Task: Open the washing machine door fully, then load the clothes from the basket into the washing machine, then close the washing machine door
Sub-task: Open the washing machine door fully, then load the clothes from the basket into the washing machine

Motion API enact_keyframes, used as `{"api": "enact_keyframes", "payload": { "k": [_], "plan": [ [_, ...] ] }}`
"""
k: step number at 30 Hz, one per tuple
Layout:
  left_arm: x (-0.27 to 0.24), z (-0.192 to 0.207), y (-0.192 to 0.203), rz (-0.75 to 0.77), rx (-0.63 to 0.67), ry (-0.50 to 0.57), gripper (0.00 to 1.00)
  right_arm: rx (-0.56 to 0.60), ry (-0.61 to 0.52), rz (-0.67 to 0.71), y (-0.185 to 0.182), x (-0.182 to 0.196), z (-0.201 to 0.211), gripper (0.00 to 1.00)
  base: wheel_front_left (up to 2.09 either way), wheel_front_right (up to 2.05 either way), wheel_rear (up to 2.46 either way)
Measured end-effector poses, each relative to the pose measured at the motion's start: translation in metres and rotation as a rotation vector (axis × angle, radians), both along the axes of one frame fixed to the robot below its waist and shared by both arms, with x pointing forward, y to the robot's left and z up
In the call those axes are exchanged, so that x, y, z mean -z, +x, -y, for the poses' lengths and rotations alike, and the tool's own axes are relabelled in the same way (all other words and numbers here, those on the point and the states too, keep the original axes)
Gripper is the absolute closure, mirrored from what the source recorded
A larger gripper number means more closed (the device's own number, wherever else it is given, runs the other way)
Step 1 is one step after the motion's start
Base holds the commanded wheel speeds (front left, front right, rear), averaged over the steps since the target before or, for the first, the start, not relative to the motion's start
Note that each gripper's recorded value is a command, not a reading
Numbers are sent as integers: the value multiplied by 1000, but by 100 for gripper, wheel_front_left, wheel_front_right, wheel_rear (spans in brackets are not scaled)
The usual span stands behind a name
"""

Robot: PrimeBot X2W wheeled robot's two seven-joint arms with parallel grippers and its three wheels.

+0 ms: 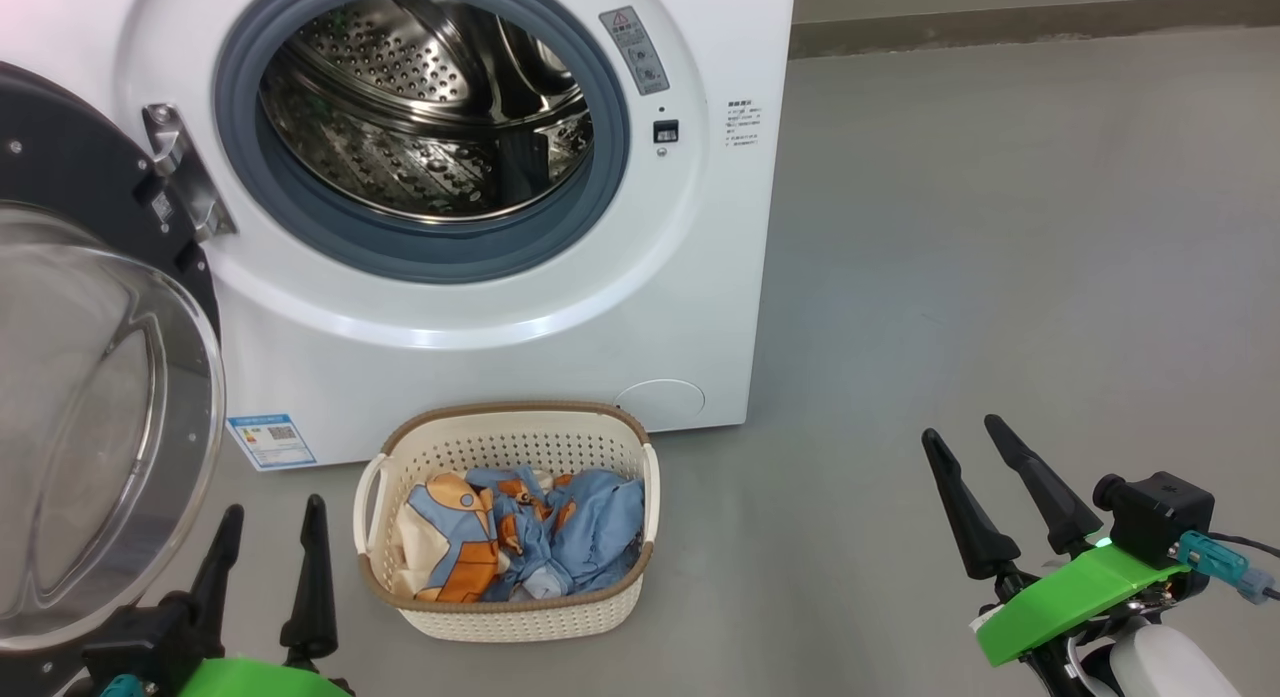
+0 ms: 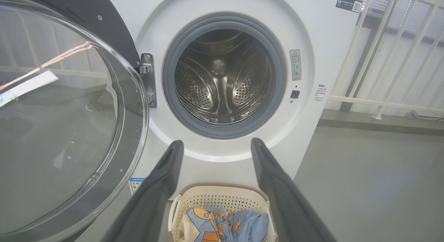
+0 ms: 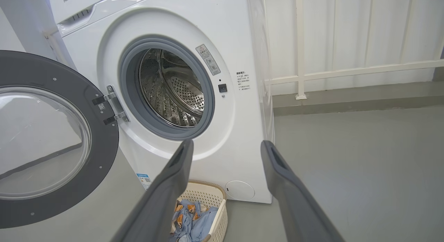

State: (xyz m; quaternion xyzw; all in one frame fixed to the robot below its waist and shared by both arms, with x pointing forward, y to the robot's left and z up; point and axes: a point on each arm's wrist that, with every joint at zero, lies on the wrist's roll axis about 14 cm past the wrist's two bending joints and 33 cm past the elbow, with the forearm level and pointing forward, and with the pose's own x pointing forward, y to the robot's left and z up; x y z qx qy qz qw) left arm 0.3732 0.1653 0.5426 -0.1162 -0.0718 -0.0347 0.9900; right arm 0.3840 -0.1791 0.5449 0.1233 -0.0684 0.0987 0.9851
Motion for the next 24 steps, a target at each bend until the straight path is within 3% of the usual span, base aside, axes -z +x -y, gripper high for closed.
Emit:
{"api": "enact_keyframes", "payload": {
  "k": [24],
  "plan": [
    [0,-1,-1,4,1,10,0,-9,-2,-3,1,1,-3,0,1,-1,0]
  ]
}}
